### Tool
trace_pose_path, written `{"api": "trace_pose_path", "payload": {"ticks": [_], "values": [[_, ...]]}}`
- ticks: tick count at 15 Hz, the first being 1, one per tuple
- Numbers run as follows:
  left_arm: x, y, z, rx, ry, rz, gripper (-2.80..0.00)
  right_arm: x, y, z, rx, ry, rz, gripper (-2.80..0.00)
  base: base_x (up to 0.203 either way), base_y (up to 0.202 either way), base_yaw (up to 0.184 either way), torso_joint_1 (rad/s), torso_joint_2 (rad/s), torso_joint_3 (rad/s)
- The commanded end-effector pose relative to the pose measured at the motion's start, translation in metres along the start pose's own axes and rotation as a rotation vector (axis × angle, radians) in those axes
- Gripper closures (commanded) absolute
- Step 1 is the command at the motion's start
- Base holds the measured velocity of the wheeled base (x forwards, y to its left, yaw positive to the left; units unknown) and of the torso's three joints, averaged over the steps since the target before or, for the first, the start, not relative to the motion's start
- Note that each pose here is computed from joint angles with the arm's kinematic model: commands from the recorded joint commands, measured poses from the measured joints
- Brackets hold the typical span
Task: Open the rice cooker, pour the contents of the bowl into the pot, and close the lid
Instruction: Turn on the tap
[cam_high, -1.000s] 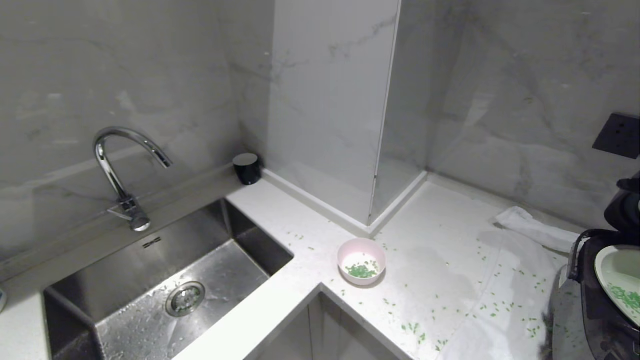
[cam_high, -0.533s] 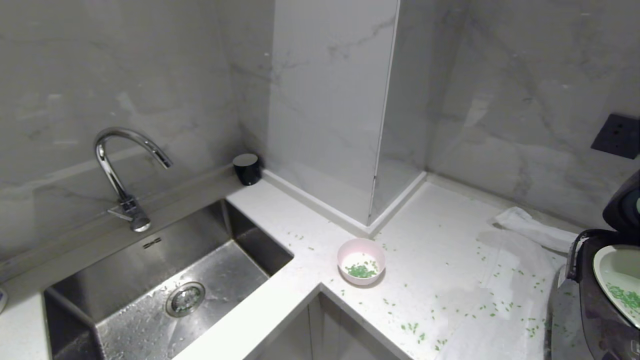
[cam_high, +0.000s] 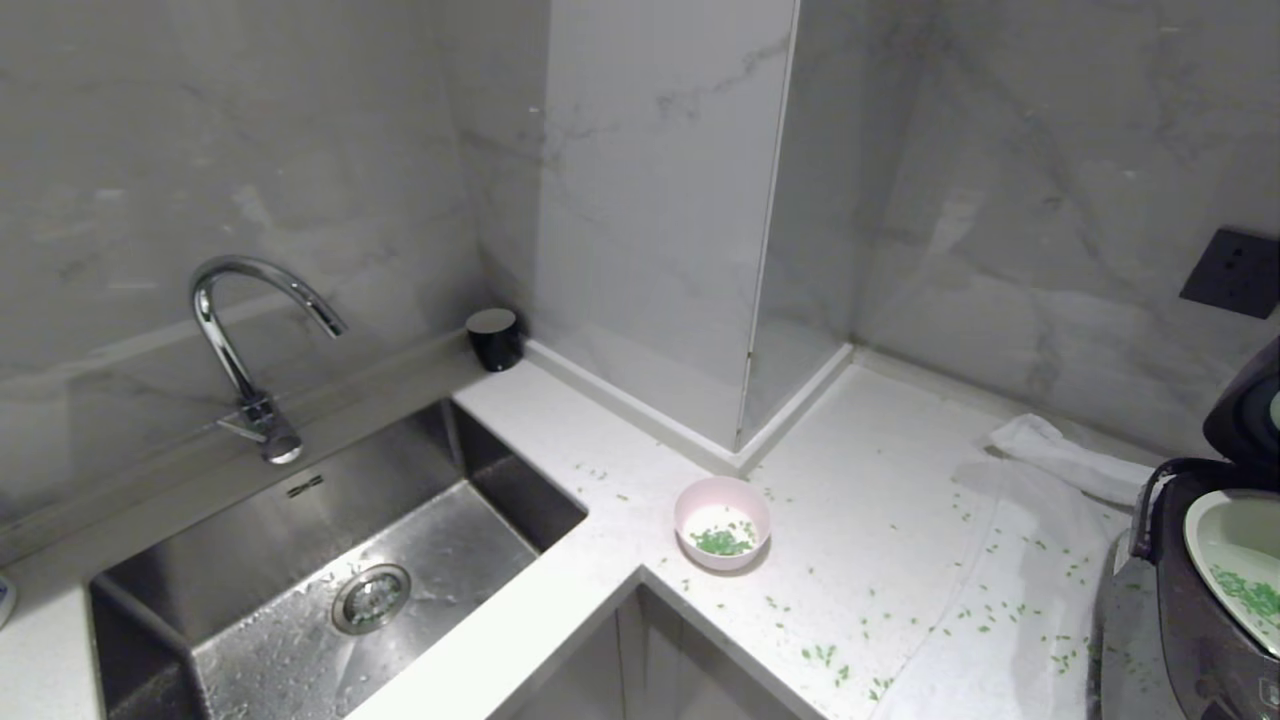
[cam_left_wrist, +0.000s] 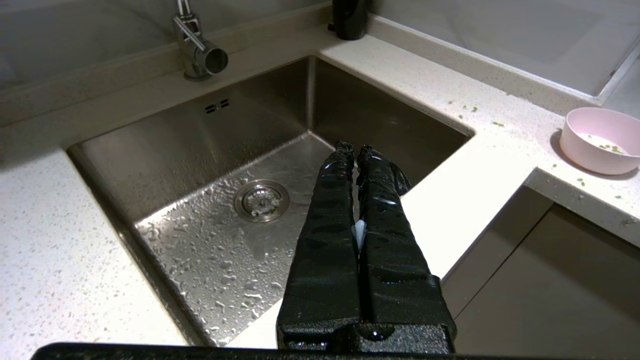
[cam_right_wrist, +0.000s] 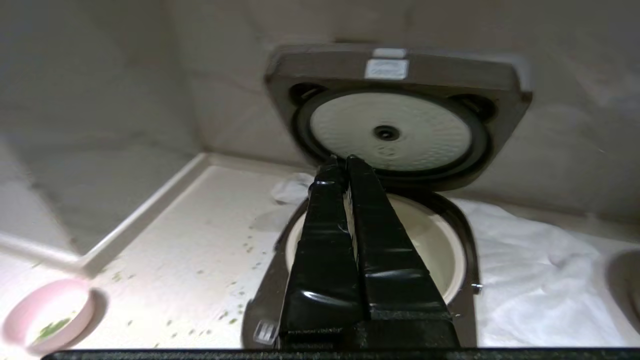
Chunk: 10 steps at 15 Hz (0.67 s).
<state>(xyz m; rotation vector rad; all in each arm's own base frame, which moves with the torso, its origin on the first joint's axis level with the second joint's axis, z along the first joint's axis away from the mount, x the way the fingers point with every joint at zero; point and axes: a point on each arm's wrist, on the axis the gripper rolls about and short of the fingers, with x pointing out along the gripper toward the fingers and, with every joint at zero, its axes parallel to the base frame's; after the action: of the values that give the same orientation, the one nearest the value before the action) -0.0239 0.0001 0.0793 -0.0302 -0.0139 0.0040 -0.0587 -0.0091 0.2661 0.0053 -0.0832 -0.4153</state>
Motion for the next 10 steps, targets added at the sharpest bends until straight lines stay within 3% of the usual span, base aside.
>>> {"api": "trace_pose_path", "payload": {"ticks": [1,4,6,10], "values": [[0.0,0.0,0.0,-0.002,0.0,0.0,0.0,-0.031,-0.01,-0.033,0.015,-0.084,0.107,0.0,0.0,0.0,0.0,0.0,0.0,0.0],[0.0,0.0,0.0,-0.002,0.0,0.0,0.0,-0.028,-0.003,-0.095,-0.067,-0.016,0.328,0.0,0.0,0.0,0.0,0.0,0.0,0.0],[0.0,0.0,0.0,0.0,-0.005,0.002,0.0,-0.016,0.004,-0.129,-0.121,0.059,0.395,0.0,0.0,0.0,0.0,0.0,0.0,0.0],[0.0,0.0,0.0,0.0,-0.006,0.002,0.0,0.007,0.017,-0.185,-0.185,0.111,0.482,0.0,0.0,0.0,0.0,0.0,0.0,0.0]]}}
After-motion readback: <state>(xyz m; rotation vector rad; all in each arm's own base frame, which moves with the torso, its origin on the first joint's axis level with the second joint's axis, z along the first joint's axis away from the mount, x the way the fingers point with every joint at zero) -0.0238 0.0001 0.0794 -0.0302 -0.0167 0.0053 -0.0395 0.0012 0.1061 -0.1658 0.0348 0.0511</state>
